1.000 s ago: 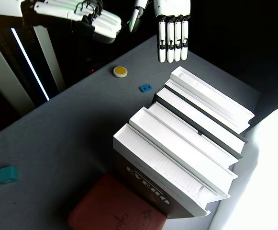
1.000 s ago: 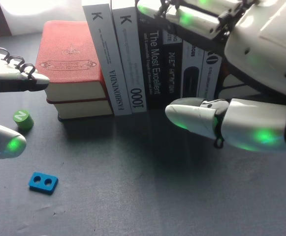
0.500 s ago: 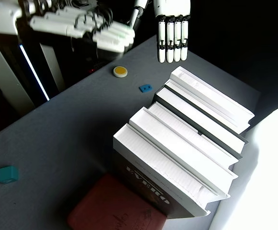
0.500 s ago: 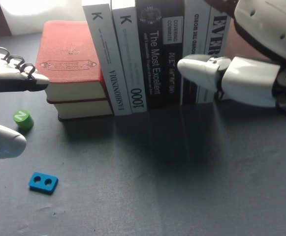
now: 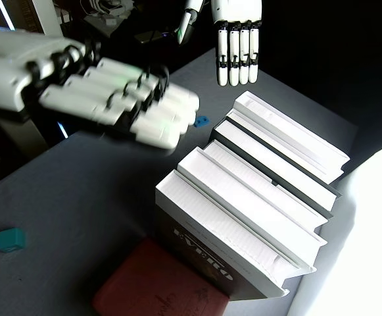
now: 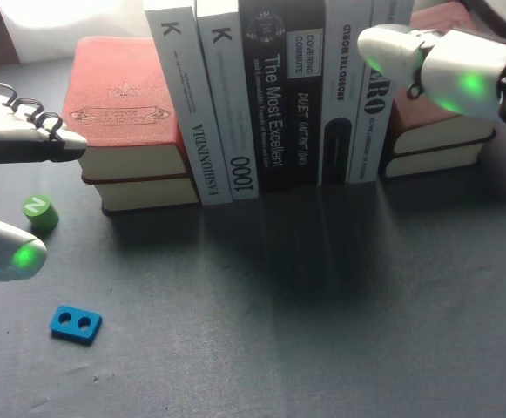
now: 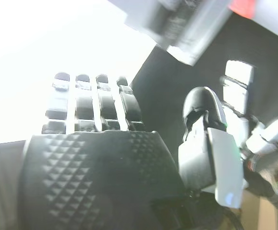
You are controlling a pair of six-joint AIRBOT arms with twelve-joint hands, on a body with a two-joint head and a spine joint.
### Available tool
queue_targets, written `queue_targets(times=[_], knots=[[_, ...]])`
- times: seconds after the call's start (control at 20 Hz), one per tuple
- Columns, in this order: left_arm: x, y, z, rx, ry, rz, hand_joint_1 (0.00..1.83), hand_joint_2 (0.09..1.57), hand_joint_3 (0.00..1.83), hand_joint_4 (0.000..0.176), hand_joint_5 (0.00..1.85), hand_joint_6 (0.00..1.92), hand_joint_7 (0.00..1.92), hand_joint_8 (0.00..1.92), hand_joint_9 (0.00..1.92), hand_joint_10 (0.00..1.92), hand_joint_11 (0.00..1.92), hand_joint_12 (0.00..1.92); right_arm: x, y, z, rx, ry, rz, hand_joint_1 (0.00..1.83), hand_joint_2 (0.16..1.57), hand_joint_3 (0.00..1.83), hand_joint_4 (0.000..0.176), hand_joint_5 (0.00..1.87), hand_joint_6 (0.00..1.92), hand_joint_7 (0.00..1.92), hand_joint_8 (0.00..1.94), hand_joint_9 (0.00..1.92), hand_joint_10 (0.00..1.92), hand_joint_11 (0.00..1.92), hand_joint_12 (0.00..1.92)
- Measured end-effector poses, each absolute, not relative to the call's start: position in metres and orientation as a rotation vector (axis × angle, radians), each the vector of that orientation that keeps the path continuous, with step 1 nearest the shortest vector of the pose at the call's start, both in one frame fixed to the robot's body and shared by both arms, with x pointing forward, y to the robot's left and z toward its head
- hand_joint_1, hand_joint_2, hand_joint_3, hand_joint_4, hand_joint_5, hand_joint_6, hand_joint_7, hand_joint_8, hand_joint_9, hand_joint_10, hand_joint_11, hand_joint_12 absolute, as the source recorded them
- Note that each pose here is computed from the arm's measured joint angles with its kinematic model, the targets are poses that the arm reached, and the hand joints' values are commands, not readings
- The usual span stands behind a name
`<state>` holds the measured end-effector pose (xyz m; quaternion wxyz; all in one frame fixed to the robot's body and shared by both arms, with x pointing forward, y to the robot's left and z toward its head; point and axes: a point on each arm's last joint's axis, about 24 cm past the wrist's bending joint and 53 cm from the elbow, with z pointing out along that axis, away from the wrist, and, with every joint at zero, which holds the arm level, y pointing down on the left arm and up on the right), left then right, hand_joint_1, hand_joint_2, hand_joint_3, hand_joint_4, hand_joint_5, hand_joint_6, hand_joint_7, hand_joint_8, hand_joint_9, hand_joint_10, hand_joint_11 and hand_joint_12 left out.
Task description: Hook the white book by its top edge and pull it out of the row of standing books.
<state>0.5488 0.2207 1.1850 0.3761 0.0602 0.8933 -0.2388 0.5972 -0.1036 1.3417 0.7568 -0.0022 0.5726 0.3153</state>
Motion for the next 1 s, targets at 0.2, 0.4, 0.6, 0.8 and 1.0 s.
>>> queue_targets(times=[0.2,0.4,0.6,0.8,1.0], knots=[[0.549,0.221,1.185,0.154,2.286,-0.611,0.00,1.22,0.00,0.000,0.00,0.00,0.00,0.00,0.00,0.00,0.00,0.00,0.594,-0.099,1.341,0.015,1.255,0.739,0.03,1.25,0.00,0.000,0.02,0.00,0.00,0.00,0.00,0.00,0.00,0.00],[0.549,0.221,1.185,0.154,2.285,-0.611,0.00,1.21,0.00,0.000,0.00,0.00,0.00,0.00,0.00,0.00,0.00,0.00,0.592,-0.099,1.338,0.030,1.260,0.764,0.00,1.25,0.00,0.000,0.02,0.00,0.00,0.00,0.00,0.00,0.00,0.00],[0.549,0.221,1.185,0.154,2.285,-0.611,0.00,1.21,0.00,0.000,0.00,0.00,0.00,0.00,0.00,0.00,0.01,0.00,0.595,-0.102,1.317,0.040,1.314,0.750,0.00,1.26,0.01,0.000,0.00,0.00,0.00,0.00,0.00,0.00,0.00,0.00],[0.549,0.221,1.185,0.154,2.285,-0.611,0.00,1.21,0.00,0.000,0.00,0.00,0.00,0.00,0.00,0.00,0.01,0.01,0.598,-0.097,1.322,0.023,1.278,0.746,0.05,1.25,0.00,0.000,0.04,0.02,0.02,0.01,0.00,0.00,0.00,0.00],[0.549,0.221,1.185,0.154,2.285,-0.611,0.00,1.22,0.00,0.000,0.00,0.00,0.00,0.00,0.00,0.00,0.00,0.00,0.614,-0.086,1.314,-0.003,1.282,0.720,0.01,1.25,0.00,0.000,0.01,0.01,0.00,0.00,0.00,0.00,0.00,0.00]])
